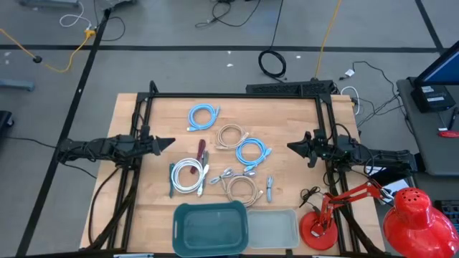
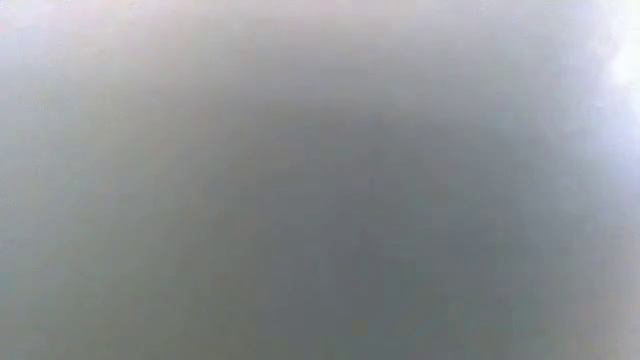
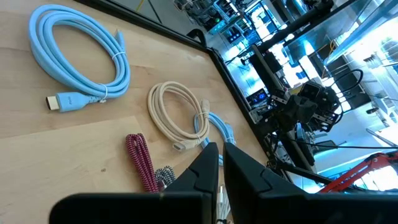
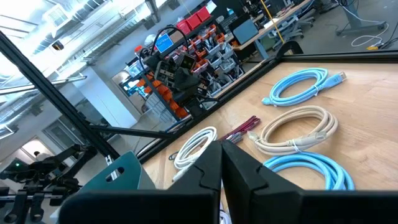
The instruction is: Pick & Place USB Port
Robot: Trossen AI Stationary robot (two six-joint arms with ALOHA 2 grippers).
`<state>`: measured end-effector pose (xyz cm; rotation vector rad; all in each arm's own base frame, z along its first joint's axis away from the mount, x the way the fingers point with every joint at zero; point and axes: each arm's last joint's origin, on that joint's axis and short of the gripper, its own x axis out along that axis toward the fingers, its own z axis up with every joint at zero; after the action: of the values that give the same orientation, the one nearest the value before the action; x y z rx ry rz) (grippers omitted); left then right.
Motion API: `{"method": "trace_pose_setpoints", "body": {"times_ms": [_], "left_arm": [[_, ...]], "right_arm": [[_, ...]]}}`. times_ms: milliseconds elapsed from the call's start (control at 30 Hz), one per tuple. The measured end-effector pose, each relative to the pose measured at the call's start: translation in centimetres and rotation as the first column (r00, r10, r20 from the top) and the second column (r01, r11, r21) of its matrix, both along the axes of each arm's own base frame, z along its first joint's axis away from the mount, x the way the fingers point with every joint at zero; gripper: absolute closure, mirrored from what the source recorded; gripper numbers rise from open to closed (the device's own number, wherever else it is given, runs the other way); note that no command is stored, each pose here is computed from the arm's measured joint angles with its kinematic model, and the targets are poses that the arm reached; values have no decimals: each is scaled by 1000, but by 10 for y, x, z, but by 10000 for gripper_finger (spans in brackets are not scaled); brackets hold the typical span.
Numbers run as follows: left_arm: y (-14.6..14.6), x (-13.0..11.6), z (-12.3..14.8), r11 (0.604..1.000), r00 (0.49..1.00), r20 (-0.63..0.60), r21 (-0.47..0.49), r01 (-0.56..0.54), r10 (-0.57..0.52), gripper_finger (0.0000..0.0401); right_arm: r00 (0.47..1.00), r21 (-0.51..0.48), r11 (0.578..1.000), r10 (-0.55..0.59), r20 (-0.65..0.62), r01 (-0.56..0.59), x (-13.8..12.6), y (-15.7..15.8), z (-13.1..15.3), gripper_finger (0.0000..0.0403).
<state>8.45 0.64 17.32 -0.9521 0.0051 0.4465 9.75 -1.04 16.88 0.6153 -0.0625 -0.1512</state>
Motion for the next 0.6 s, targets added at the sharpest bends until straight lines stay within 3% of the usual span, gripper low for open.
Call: {"method": "trace_pose_setpoints", "body": {"times_ms": [200,300,367,467,600], "left_arm": [[0,0,0,1000,1000,0,0,0,0,375],[0,0,0,1000,1000,0,0,0,0,375],[0,0,0,1000,1000,0,0,0,0,375],[0,0,0,1000,1000,0,0,0,0,375],[0,0,0,1000,1000,0,0,0,0,375]], "right_arm": [[1000,59,998,1,30,-2,0,0,2,403],[994,159,987,-31,100,15,0,-1,7,403],[983,300,951,-124,135,79,-1,-3,8,403],[949,514,851,-243,200,110,-3,-6,11,403],[907,602,782,-357,222,160,-4,-9,12,403]]}}
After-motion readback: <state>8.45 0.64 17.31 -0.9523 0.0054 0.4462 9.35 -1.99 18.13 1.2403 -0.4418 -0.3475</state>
